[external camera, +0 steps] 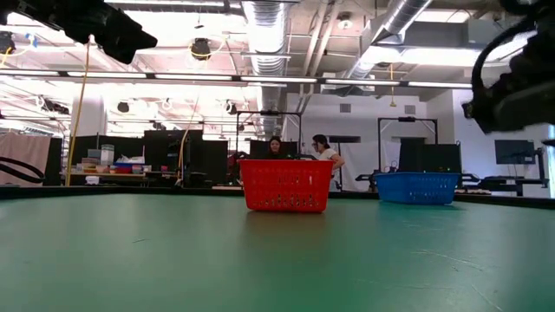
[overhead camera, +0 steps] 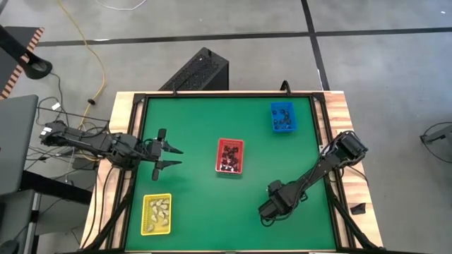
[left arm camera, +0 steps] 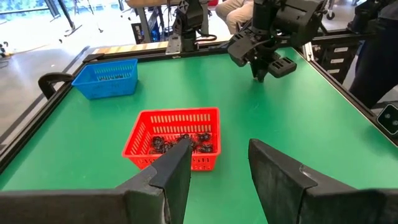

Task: Sort Halloween decoration
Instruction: Put the black skull toy into the blue bin

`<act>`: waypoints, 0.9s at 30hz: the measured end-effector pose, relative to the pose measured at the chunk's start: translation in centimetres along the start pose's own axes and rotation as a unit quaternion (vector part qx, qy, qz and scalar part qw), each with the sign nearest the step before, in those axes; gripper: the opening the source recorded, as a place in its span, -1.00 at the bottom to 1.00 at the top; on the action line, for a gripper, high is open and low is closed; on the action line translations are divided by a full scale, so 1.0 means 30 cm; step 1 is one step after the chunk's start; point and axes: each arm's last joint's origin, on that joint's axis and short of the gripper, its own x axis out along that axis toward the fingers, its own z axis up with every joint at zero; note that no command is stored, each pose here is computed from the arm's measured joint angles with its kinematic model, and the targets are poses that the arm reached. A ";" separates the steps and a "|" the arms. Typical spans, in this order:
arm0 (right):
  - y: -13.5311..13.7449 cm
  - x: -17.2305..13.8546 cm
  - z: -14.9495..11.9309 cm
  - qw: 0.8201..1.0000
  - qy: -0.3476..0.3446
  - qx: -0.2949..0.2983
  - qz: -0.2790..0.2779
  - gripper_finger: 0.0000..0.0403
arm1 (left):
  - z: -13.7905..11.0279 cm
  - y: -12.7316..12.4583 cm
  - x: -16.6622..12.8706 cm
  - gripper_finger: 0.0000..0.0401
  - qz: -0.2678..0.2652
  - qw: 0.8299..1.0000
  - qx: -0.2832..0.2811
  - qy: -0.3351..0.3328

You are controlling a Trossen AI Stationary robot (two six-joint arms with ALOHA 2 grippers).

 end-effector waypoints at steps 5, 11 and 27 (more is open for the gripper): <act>-0.014 -0.049 0.006 0.999 -0.030 -0.001 0.034 -0.49 | 0.000 0.000 0.000 -0.25 0.000 1.000 -0.003 0.000; -0.042 -0.116 0.026 0.996 -0.065 -0.002 0.064 -0.50 | -0.001 0.000 0.000 -0.25 0.000 1.000 -0.004 0.001; -0.234 -0.316 0.535 0.975 -0.219 -0.021 0.032 -0.50 | -0.006 0.000 0.000 -0.25 -0.001 1.000 -0.009 0.009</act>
